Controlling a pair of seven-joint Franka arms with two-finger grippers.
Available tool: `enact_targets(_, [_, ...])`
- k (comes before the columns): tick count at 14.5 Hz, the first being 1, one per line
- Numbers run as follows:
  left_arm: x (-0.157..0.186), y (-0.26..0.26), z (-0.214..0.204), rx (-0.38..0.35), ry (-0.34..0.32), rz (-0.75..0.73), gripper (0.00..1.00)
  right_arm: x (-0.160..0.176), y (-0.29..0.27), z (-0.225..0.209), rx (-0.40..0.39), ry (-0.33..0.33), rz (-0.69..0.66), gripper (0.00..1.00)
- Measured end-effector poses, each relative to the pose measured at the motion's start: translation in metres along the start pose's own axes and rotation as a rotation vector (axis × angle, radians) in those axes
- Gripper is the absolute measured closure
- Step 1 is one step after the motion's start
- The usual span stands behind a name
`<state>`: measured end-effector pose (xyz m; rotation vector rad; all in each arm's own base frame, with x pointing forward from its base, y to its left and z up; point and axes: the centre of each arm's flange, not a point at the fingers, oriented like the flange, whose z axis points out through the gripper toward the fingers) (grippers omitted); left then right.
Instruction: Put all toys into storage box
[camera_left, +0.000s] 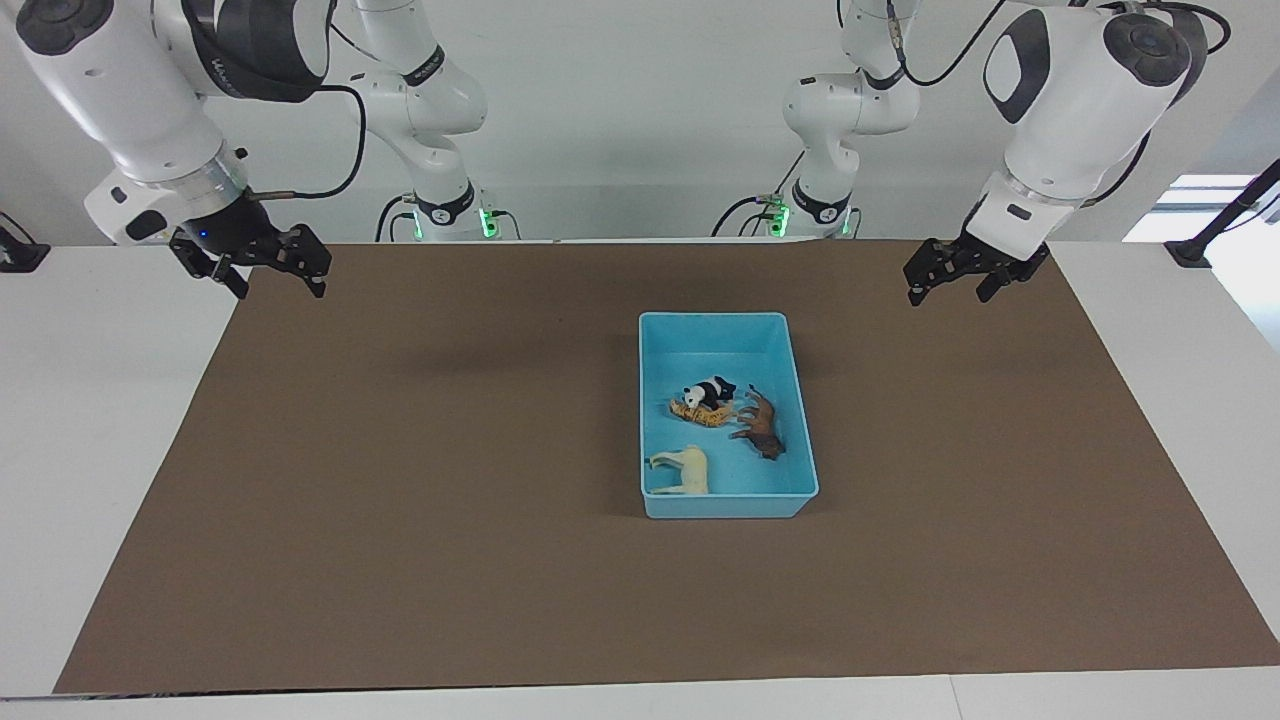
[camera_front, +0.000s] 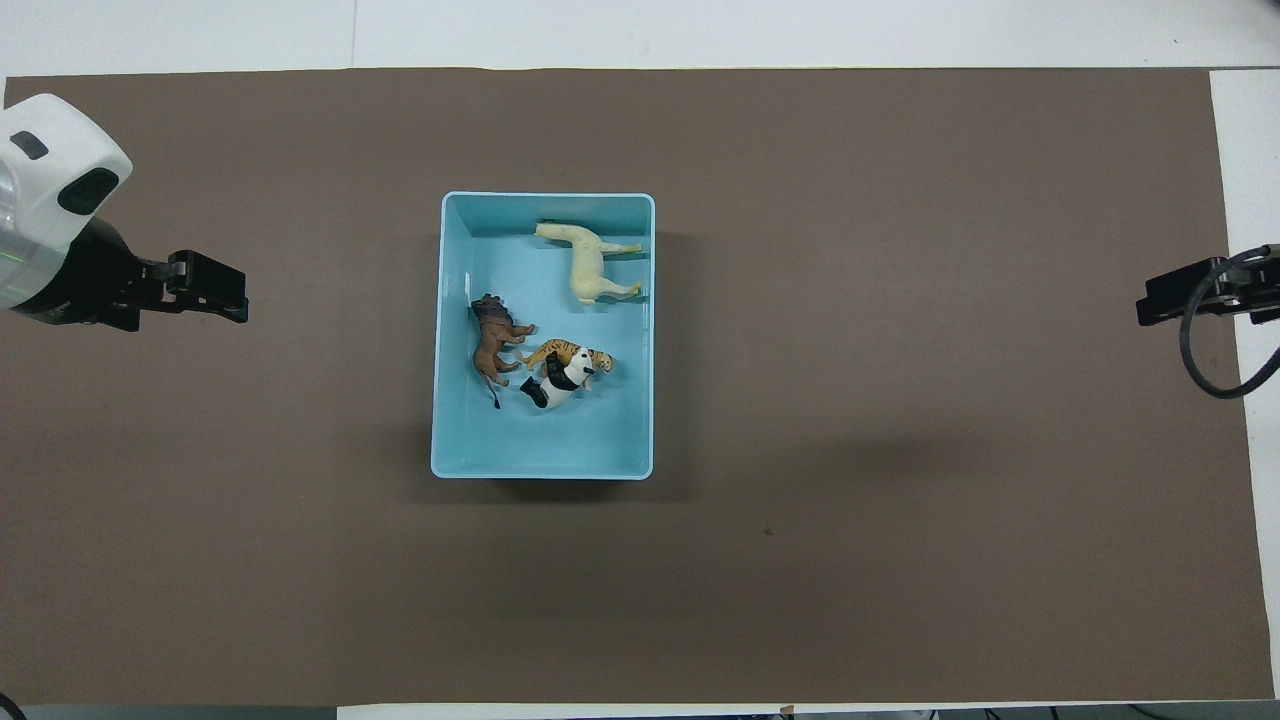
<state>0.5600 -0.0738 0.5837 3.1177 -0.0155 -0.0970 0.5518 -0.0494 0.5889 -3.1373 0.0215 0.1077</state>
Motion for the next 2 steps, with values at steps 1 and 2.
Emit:
enact_targets(1, [0.0, -0.0001, 0.0, 0.0, 0.0, 0.0, 0.0, -0.0001, -0.0001, 0.0004, 0.0, -0.001, 0.0, 0.0])
enact_targets(2, [0.0001, -0.0002, 0.0, 0.0, 0.0, 0.0, 0.0, -0.0001, -0.0002, 0.0007, 0.0, -0.002, 0.0, 0.0])
